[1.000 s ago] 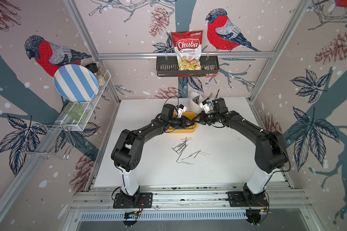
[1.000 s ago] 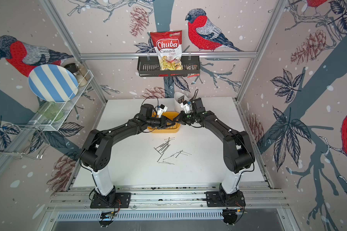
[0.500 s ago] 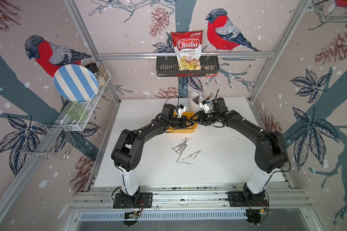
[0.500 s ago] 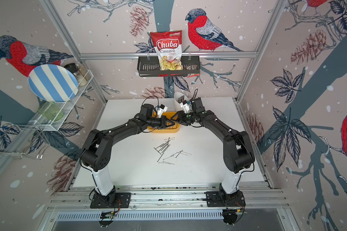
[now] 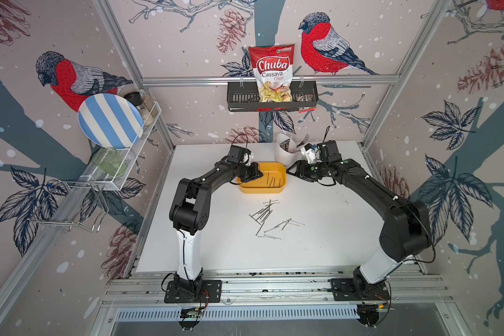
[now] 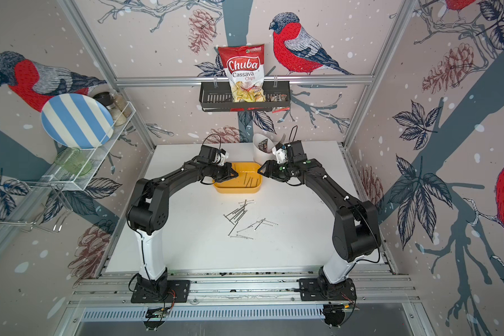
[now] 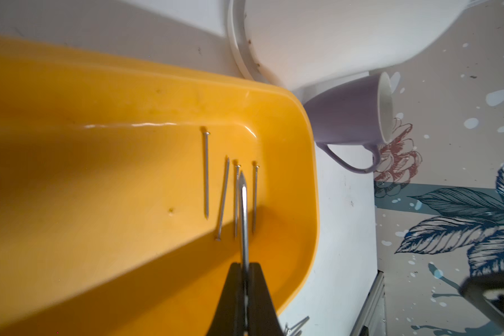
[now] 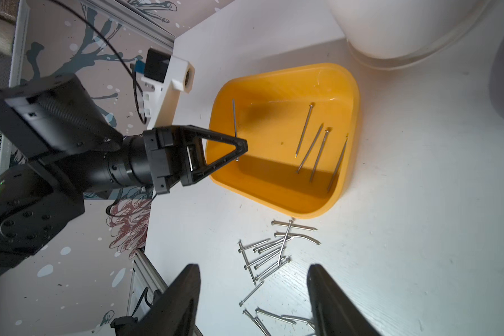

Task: Put the nails on the desktop into the storage box
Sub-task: Place the nail in the storage box, then pick up the nail from the center of the board.

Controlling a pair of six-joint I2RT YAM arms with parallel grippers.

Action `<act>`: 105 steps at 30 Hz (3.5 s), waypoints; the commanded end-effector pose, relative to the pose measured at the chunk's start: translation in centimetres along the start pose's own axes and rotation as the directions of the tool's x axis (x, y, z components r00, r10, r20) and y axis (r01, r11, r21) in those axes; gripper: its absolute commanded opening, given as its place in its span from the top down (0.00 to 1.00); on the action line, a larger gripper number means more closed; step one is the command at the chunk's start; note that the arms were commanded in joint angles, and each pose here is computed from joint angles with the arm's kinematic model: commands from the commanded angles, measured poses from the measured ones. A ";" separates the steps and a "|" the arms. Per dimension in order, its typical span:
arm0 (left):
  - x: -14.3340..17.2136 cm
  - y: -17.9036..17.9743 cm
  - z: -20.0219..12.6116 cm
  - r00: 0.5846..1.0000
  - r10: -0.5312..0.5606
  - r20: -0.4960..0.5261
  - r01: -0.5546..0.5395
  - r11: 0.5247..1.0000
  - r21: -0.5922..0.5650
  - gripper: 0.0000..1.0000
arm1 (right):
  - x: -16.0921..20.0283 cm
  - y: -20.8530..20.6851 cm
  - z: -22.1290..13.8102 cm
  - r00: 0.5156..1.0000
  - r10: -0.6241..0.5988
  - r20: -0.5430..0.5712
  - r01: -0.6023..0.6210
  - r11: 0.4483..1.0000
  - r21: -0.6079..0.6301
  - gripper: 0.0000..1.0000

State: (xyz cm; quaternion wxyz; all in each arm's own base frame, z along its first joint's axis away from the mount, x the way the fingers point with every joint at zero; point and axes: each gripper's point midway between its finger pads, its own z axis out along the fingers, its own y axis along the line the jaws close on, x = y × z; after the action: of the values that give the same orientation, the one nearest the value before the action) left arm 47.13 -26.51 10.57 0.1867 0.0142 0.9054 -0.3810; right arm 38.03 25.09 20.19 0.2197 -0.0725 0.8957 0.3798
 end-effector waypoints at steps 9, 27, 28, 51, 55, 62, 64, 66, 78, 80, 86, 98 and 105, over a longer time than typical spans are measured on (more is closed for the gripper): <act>1.1 2.8 2.8 0.996 0.017 -0.091 -0.027 0.994 -0.109 1.00 | 0.6 -0.7 -0.8 1.000 -0.018 0.009 0.018 0.998 0.058 0.37; 3.2 3.4 6.5 0.984 0.023 -0.178 -0.051 0.986 -0.159 1.00 | 1.2 -1.0 -1.3 1.000 -0.004 0.025 0.003 0.998 0.063 0.36; 3.3 3.4 6.6 0.983 0.022 -0.180 -0.051 0.986 -0.159 0.99 | 1.2 -0.9 -1.4 1.000 -0.005 0.026 0.003 0.998 0.061 0.36; 1.9 1.1 3.8 0.991 0.017 -0.133 -0.032 0.993 -0.117 0.79 | 2.5 -0.8 -0.6 0.999 -0.049 -0.009 0.050 0.994 0.095 0.35; 1.2 -0.8 1.5 0.995 0.027 -0.091 -0.034 0.997 -0.066 0.77 | 4.3 -1.6 0.7 0.993 -0.087 -0.077 0.098 0.984 0.147 0.35; 1.9 -1.6 -2.7 0.999 0.021 -0.036 -0.023 0.998 -0.052 0.76 | 7.5 -4.6 1.8 0.964 -0.156 -0.217 0.213 0.937 0.276 0.36; 2.5 -1.3 -3.7 1.000 0.008 -0.024 -0.009 0.999 -0.050 0.75 | 8.9 -5.1 2.1 0.939 -0.196 -0.281 0.283 0.907 0.312 0.36; 3.1 -0.9 -4.3 1.000 -0.006 -0.014 0.005 0.999 -0.050 0.75 | 10.5 -5.6 2.7 0.906 -0.233 -0.352 0.355 0.873 0.334 0.36; 7.8 -0.2 -5.1 0.999 -0.046 -0.025 0.045 0.998 -0.041 0.75 | 17.0 -7.7 4.8 0.788 -0.277 -0.550 0.529 0.761 0.376 0.41; 8.0 -0.3 -5.0 0.999 -0.043 -0.031 0.042 0.998 -0.042 0.75 | 17.1 -8.3 4.6 0.791 -0.265 -0.552 0.527 0.752 0.395 0.43; 8.5 -0.5 -4.5 0.998 -0.038 -0.046 0.036 0.999 -0.041 0.75 | 18.1 -9.1 4.1 0.791 -0.239 -0.563 0.516 0.756 0.403 0.48; 9.4 -0.1 -4.1 0.997 -0.044 -0.061 0.042 0.998 -0.041 0.75 | 18.6 -8.4 3.8 0.792 -0.249 -0.558 0.506 0.778 0.371 0.51; 9.6 0.0 -3.9 0.997 -0.048 -0.064 0.046 0.998 -0.036 0.76 | 19.5 -9.3 4.1 0.782 -0.229 -0.580 0.507 0.775 0.377 0.53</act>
State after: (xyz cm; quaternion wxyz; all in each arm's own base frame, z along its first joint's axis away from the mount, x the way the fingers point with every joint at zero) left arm 36.46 -24.53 9.32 0.1352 -0.0048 0.9229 -0.3604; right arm 24.94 22.20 3.23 0.0677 -0.2889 0.9540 0.0421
